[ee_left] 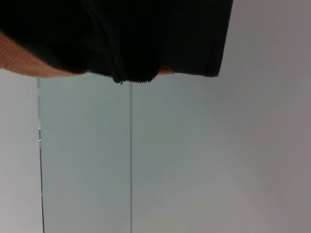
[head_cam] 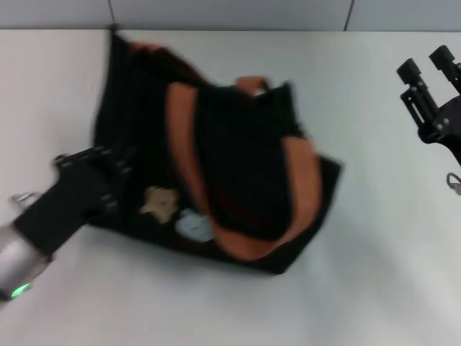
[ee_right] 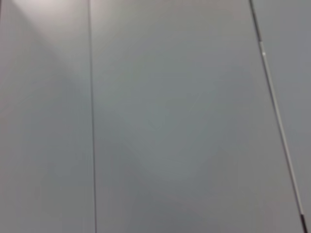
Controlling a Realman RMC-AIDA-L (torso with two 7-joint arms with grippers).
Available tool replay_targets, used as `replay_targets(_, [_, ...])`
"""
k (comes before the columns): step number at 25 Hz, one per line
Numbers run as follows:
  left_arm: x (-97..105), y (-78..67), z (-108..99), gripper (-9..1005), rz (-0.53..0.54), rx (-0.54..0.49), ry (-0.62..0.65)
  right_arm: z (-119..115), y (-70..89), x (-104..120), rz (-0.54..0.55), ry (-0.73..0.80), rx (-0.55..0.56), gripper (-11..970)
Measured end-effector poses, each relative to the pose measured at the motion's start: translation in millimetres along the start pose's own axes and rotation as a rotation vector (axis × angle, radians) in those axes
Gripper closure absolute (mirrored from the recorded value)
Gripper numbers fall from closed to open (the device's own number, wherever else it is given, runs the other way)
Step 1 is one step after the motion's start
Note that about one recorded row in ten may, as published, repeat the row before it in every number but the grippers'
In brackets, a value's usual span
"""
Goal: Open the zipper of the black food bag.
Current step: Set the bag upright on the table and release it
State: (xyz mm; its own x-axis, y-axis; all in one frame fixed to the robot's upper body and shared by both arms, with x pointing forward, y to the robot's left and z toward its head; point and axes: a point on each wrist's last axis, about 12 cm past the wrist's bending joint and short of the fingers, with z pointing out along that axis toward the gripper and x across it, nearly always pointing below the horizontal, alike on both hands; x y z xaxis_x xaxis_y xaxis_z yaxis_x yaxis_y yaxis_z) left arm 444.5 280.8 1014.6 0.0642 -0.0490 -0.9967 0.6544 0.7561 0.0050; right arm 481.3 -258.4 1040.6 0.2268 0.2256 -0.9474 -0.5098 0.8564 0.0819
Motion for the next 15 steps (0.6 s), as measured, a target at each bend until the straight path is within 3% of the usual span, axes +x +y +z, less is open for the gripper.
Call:
replay_targets(4, [3.3,-9.7,53.7,910,-0.063,-0.017,0.005,-3.3,-3.6,-0.4,0.043,0.005,0.014,371])
replay_targets(5, [3.3,-9.7,53.7,910,-0.063,-0.017,0.005,-3.3,-3.6,-0.4,0.043,0.005,0.014,367])
replay_targets(9, [0.3,-11.2,86.9,910,-0.108,-0.034,0.015,-10.1,-7.2,-1.6,0.061,0.002,0.039,350])
replay_targets(13, [-2.6,-11.5,89.4,893,-0.114,-0.017,-0.002,-14.0,-12.0,-3.1,0.101,-0.009,0.077,333])
replay_targets(15, [-5.0,-8.7,80.9,859,-0.143,-0.019,-0.03,-16.4,-14.8,-5.1,0.113,-0.02,0.088,324])
